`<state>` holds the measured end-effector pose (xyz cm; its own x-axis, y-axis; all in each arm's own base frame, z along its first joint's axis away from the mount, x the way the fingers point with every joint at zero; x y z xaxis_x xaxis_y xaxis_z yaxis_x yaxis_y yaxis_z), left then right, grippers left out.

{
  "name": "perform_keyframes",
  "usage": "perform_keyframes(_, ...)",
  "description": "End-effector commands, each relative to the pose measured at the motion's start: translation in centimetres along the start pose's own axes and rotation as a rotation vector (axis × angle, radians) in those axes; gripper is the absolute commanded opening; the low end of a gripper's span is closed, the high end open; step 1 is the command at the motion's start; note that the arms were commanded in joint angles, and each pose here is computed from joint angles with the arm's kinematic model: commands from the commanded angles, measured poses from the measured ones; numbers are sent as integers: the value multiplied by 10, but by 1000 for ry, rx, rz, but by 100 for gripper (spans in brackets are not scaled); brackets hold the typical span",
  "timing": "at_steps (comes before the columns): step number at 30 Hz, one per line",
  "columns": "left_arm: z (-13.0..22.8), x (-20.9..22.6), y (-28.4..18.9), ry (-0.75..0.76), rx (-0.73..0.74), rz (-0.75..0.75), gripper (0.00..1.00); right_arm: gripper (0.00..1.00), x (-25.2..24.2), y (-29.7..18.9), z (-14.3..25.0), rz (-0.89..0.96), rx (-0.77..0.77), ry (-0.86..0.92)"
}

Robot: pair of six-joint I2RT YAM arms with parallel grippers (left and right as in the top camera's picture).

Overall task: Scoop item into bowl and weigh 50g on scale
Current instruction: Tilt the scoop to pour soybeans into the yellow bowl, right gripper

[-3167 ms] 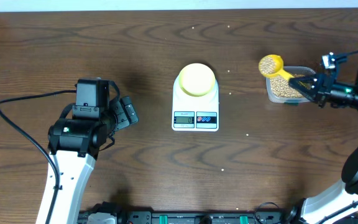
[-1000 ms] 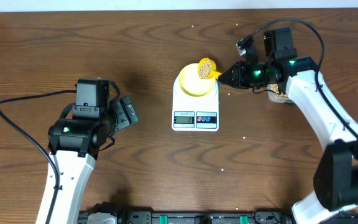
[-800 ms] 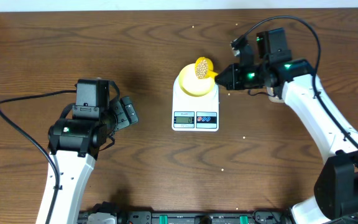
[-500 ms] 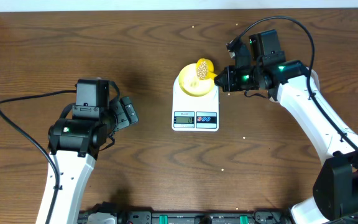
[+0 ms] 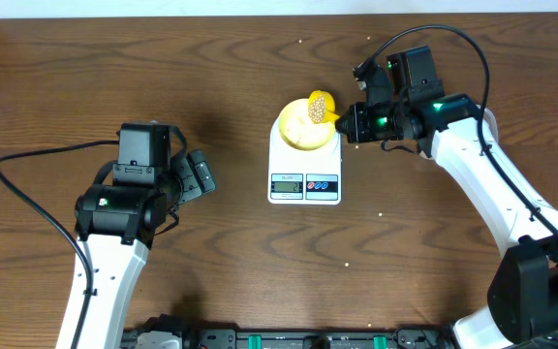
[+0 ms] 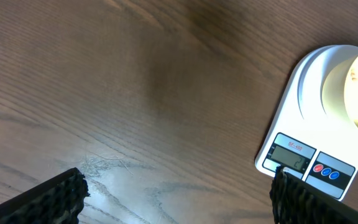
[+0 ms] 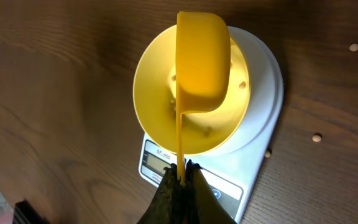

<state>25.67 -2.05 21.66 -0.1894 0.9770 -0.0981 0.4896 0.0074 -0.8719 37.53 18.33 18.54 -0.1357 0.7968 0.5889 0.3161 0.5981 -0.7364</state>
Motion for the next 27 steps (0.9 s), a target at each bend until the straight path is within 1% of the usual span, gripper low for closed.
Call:
perform_keyframes(1,-4,3,-2,-7,-12,-17,96,1,3,-3,-2,15,-21,-36)
perform_keyframes(4,-4,3,-2,-7,-12,-17,96,1,1,-3,-3,38,-29,-46)
perform_keyframes(13,-4,3,-2,-7,-12,-17,96,1,8,0,-2,27,-33,-67)
perform_keyframes(17,-4,3,-2,-7,-12,-17,96,1,12,2,0,23,-28,-104)
perform_keyframes(27,-4,3,-2,-7,-12,-17,96,1,11,3,0,52,-36,-112)
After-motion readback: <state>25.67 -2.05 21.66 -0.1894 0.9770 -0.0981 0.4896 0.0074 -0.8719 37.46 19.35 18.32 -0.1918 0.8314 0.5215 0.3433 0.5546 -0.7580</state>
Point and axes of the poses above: each gripper's point midway between its finger pads, its own y axis out along the fingers, its own x axis along the line the jaws close on, z = x × y, the point moved 4 cm from there along -y, back along the fingers, and after that the axes turned 10 degrees about y, right-handed, at the moved point
